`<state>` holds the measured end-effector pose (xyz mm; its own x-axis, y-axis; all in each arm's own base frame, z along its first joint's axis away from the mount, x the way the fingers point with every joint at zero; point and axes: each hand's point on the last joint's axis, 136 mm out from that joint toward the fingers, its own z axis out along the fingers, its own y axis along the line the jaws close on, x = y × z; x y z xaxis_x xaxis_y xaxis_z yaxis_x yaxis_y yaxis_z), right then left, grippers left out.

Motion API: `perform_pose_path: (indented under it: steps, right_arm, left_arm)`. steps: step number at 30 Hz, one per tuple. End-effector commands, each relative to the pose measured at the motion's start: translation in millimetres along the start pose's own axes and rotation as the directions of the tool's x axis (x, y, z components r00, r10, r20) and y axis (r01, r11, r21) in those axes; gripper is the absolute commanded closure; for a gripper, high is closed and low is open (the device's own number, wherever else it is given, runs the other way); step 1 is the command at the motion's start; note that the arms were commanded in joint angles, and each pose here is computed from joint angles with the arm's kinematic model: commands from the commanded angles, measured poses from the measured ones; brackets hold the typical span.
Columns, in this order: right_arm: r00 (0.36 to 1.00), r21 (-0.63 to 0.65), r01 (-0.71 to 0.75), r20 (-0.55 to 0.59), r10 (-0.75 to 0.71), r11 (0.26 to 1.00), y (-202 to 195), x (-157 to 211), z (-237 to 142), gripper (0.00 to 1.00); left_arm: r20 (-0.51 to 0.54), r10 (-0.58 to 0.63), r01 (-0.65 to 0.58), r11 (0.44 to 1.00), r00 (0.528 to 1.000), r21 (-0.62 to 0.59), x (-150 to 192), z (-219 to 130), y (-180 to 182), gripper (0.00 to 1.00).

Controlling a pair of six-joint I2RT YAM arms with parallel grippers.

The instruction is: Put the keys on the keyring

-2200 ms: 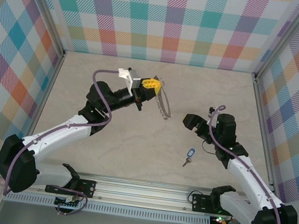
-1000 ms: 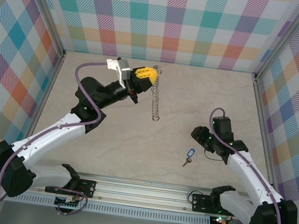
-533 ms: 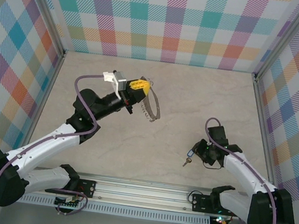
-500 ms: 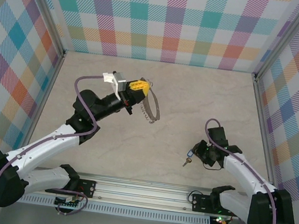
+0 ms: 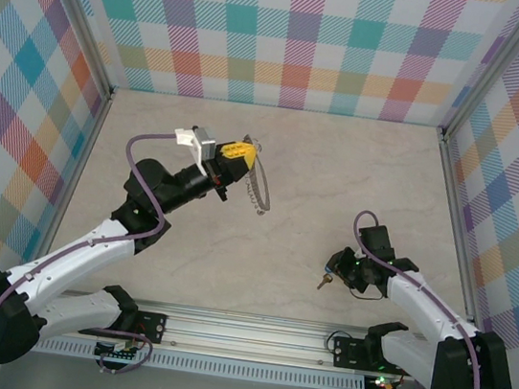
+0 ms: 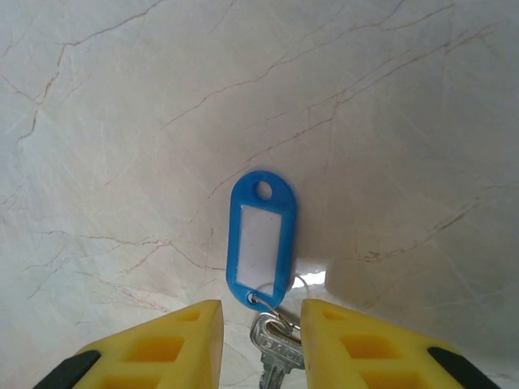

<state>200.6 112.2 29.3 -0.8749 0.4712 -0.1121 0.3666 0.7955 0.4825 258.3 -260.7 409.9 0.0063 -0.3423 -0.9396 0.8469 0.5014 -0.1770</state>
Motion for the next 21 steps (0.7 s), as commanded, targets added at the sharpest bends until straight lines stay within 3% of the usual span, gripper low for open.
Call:
perform_pose_path:
  steps: [1,21]
  right_arm:
    - [0.999,-0.022,0.019,-0.029,-0.019,1.0,4.6,6.0,1.2,0.68]
    - [0.996,-0.009,0.05,-0.068,-0.05,0.999,0.9,14.7,9.3,0.75]
  left_arm:
    - [0.058,0.006,-0.007,1.0,0.998,0.014,-15.8,-5.6,-8.7,1.0]
    - [0.058,0.007,-0.008,1.0,0.998,0.016,-15.6,-1.5,-7.8,1.0]
